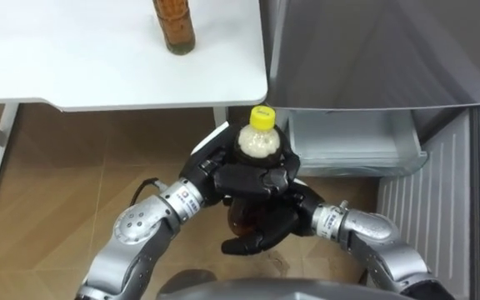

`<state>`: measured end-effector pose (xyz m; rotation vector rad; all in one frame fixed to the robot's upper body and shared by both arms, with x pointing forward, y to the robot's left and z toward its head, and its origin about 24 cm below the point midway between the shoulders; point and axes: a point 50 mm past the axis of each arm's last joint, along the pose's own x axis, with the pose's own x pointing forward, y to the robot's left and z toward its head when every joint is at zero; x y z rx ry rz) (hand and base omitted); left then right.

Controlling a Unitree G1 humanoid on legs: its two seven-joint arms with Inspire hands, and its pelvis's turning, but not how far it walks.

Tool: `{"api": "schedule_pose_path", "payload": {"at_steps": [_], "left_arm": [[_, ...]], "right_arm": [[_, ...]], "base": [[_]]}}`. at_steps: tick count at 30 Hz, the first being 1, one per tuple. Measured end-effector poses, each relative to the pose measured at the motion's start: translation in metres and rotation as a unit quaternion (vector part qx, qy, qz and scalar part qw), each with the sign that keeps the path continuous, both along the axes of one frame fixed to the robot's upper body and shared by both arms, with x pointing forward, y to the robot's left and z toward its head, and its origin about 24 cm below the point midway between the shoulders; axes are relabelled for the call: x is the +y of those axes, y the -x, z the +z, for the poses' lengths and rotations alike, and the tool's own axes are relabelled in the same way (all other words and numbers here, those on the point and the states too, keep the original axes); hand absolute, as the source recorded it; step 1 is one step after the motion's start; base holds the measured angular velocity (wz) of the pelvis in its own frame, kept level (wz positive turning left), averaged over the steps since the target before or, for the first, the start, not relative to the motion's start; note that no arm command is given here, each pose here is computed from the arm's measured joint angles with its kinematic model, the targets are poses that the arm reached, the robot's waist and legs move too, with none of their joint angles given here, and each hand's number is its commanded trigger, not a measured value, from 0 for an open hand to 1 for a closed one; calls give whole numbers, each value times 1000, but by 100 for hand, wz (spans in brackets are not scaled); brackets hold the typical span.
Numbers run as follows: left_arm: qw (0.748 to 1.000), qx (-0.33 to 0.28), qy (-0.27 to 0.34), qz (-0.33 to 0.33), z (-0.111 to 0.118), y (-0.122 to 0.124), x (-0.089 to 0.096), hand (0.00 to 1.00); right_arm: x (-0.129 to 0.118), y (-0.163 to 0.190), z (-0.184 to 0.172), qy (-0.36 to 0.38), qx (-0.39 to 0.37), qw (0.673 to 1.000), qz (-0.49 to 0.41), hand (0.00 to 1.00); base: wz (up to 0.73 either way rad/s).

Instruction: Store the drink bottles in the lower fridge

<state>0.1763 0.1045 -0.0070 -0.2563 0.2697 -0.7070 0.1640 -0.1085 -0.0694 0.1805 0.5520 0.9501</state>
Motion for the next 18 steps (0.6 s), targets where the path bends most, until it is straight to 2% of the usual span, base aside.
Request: {"api": "schedule_pose_path", "payload": {"at_steps": [1, 18], "left_arm": [[1000, 0, 0, -1, 0, 0, 0, 100], [1000, -3, 1, -6, 2, -2, -3, 100]], "right_arm": [[0, 0, 0, 1, 0, 1000, 1, 100], [0, -4, 2, 10, -11, 1000, 14, 100]], "base": [[0], [0]]}}
